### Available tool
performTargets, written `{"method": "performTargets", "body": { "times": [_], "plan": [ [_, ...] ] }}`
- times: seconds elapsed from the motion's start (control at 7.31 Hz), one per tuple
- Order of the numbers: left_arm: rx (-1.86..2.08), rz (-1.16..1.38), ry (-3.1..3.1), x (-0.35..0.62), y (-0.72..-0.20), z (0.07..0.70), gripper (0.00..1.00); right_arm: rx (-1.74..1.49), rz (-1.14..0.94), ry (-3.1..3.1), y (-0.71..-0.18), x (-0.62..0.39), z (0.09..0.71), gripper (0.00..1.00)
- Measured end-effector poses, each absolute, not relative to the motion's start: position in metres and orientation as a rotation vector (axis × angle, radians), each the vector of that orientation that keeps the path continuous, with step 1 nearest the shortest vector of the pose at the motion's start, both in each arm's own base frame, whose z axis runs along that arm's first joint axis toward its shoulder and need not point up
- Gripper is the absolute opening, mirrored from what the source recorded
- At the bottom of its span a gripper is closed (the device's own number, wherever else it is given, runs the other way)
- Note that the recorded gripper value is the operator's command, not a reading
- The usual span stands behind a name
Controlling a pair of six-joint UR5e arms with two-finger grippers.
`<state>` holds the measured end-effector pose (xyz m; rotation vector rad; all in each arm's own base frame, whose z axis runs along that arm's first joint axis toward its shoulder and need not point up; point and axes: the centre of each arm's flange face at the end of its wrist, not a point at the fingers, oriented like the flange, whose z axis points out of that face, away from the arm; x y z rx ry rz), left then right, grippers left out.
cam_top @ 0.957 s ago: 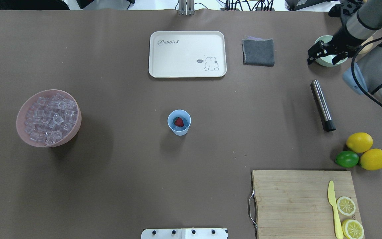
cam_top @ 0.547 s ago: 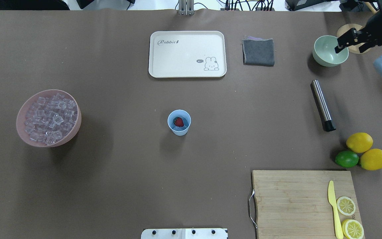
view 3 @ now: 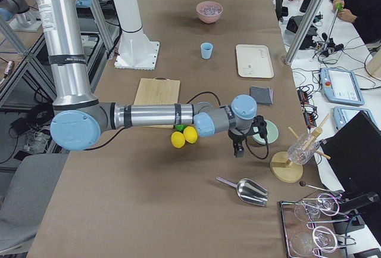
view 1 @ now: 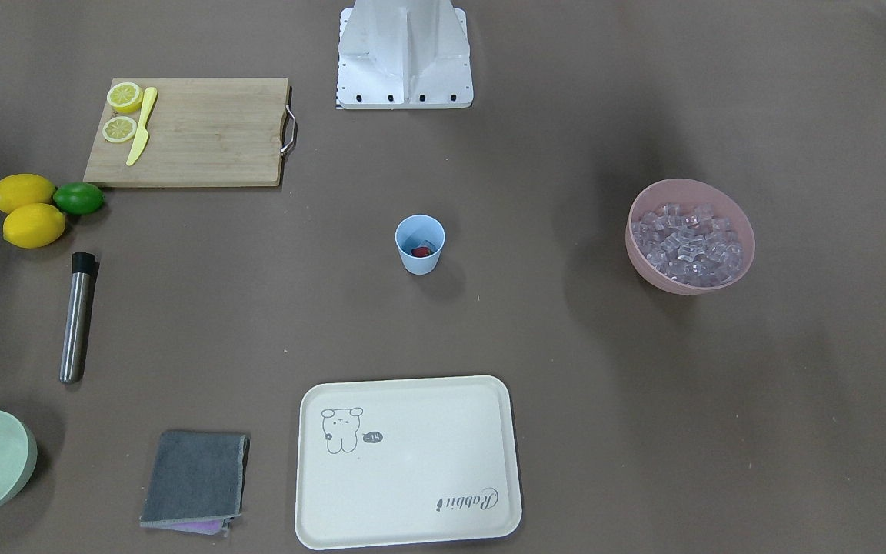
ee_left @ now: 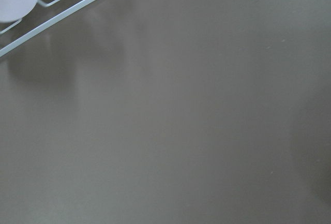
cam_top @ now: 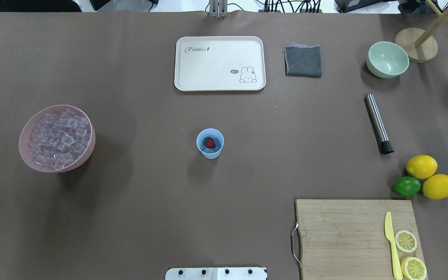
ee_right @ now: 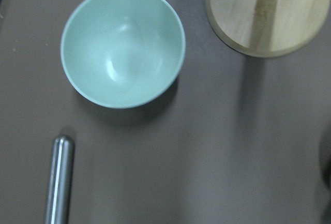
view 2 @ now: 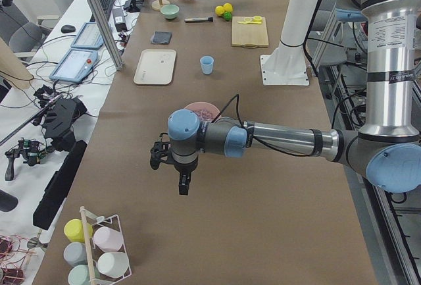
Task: Mash ice and strawberries in cup
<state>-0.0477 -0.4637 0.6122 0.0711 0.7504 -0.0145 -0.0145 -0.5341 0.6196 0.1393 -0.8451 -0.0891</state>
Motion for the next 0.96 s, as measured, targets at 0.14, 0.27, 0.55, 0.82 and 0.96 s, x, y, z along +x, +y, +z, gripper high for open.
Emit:
{"method": "performTargets", "body": {
  "times": [0.14, 0.27, 0.55, 0.82, 0.96],
  "plan": [
    [0.068, -0.021, 0.750, -0.050, -0.462, 0.614, 0.98, 0.146, -0.079, -0.846, -0.504, 0.004, 0.628, 1.00],
    [0.069, -0.023, 0.749, -0.051, -0.463, 0.613, 0.98, 0.153, -0.076, -0.848, -0.486, 0.016, 0.632, 1.00],
    [0.065, -0.027, 0.742, -0.052, -0.465, 0.614, 0.98, 0.145, -0.074, -0.852, -0.476, 0.022, 0.635, 1.00],
    [0.058, -0.032, 0.725, -0.053, -0.463, 0.619, 0.98, 0.125, -0.069, -0.842, -0.485, 0.021, 0.629, 1.00],
    [0.057, -0.033, 0.721, -0.053, -0.463, 0.620, 0.98, 0.119, -0.068, -0.836, -0.487, 0.021, 0.628, 1.00]
  ]
}}
